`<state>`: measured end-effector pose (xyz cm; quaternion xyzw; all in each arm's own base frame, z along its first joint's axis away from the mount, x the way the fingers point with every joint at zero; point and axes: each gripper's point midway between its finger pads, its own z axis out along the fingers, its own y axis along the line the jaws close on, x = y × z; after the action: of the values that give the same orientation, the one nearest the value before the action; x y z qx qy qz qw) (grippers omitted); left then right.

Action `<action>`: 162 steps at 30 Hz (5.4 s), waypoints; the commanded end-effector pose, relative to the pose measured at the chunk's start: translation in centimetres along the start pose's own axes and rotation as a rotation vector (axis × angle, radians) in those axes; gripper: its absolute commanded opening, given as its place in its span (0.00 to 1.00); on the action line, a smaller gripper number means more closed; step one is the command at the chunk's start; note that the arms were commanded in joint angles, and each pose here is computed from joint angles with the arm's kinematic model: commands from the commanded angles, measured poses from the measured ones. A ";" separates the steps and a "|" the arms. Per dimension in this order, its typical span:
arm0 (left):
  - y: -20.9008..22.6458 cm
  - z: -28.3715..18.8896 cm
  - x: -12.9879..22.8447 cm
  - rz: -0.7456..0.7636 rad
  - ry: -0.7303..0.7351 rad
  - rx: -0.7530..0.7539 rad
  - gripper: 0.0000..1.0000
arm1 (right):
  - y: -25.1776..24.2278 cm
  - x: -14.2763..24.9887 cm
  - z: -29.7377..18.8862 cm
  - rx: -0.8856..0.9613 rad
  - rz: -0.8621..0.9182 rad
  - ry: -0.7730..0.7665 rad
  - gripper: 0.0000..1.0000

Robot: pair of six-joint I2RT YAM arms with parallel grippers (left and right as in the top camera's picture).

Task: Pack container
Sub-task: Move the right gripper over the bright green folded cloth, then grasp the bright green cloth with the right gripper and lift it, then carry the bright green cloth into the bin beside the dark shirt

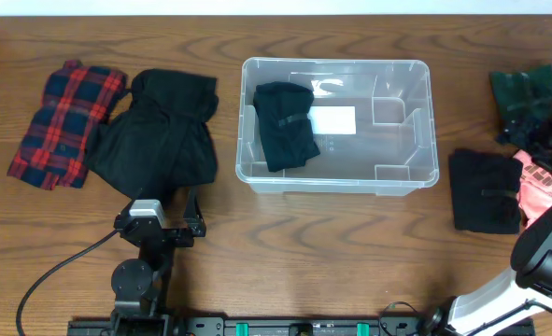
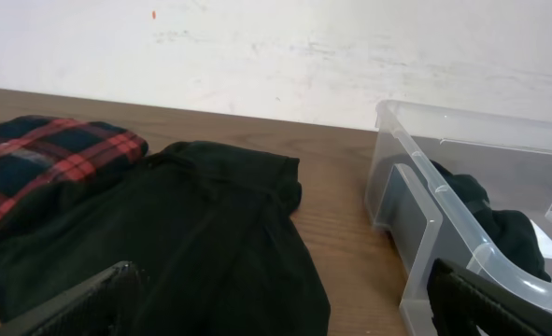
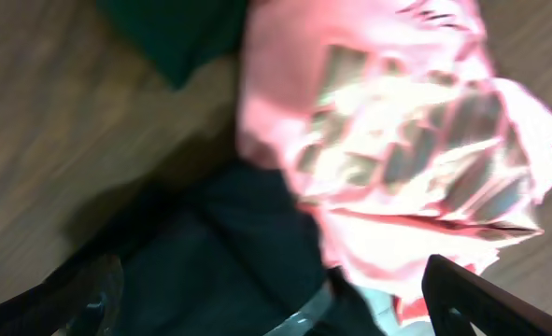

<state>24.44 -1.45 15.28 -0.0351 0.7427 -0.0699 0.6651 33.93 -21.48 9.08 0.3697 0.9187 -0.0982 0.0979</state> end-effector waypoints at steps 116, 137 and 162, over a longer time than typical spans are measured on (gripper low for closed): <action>0.4 0.1 1.5 -0.001 0.044 -0.017 0.98 | 5.8 -15.6 -15.2 -0.772 -0.171 -0.806 0.01; 0.4 0.1 1.5 -0.001 0.044 -0.017 0.98 | 26.7 5.6 -20.3 -0.900 -0.430 -0.335 0.01; 0.4 0.1 1.5 -0.001 0.044 -0.017 0.98 | 33.0 14.5 -12.7 -0.601 -0.255 -0.184 0.01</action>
<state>24.44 -1.45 15.27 -0.0351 0.7428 -0.0699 0.6649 45.32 15.02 15.13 0.1634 0.9357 0.1423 0.2785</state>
